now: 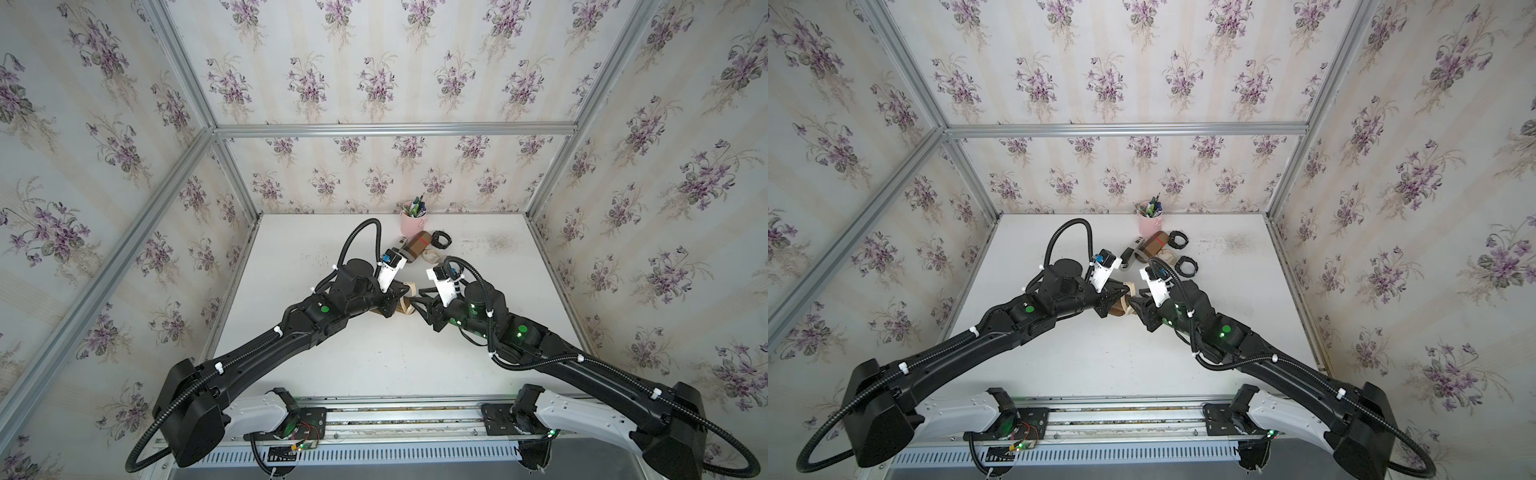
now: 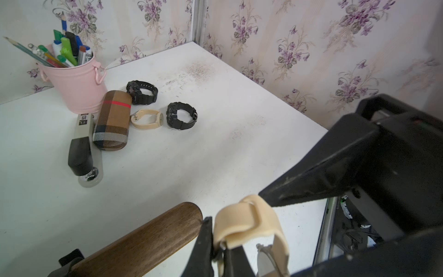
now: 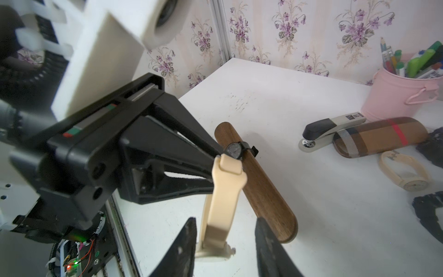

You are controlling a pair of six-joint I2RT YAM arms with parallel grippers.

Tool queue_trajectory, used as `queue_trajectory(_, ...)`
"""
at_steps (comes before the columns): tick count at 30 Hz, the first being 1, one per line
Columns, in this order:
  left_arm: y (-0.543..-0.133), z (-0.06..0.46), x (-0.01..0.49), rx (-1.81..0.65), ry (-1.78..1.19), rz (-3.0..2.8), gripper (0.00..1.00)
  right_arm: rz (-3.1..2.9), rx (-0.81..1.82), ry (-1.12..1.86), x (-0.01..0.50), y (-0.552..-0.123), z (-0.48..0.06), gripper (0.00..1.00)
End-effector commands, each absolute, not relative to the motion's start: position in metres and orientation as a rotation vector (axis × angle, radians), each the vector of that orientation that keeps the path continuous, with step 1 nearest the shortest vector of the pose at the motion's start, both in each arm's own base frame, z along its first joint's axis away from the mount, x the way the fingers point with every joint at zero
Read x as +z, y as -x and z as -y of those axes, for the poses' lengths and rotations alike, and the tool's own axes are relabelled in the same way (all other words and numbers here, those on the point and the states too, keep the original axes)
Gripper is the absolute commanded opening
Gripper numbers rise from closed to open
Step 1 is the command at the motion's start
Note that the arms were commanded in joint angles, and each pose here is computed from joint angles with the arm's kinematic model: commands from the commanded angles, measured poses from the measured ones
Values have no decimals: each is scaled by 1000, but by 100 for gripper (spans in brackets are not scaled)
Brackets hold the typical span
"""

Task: Place watch on stand
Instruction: Pick up the watch at the center of the board.

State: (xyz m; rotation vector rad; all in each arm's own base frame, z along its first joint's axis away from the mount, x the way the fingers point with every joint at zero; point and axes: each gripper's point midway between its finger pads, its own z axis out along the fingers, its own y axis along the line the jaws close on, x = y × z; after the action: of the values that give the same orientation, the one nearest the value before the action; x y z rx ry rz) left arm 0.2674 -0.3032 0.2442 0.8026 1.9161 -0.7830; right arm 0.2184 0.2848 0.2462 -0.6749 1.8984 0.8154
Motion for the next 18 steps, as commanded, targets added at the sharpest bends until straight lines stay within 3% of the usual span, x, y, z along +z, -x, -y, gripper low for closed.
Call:
queue_trajectory(1, -258, 313, 260, -857, -863, -1816, 12, -1815, 889, 720, 263, -210, -293, 39)
queue_trajectory(18, -254, 319, 263, -916, -877, -1787, 12, -1720, 1031, 789, 275, -193, -306, 12)
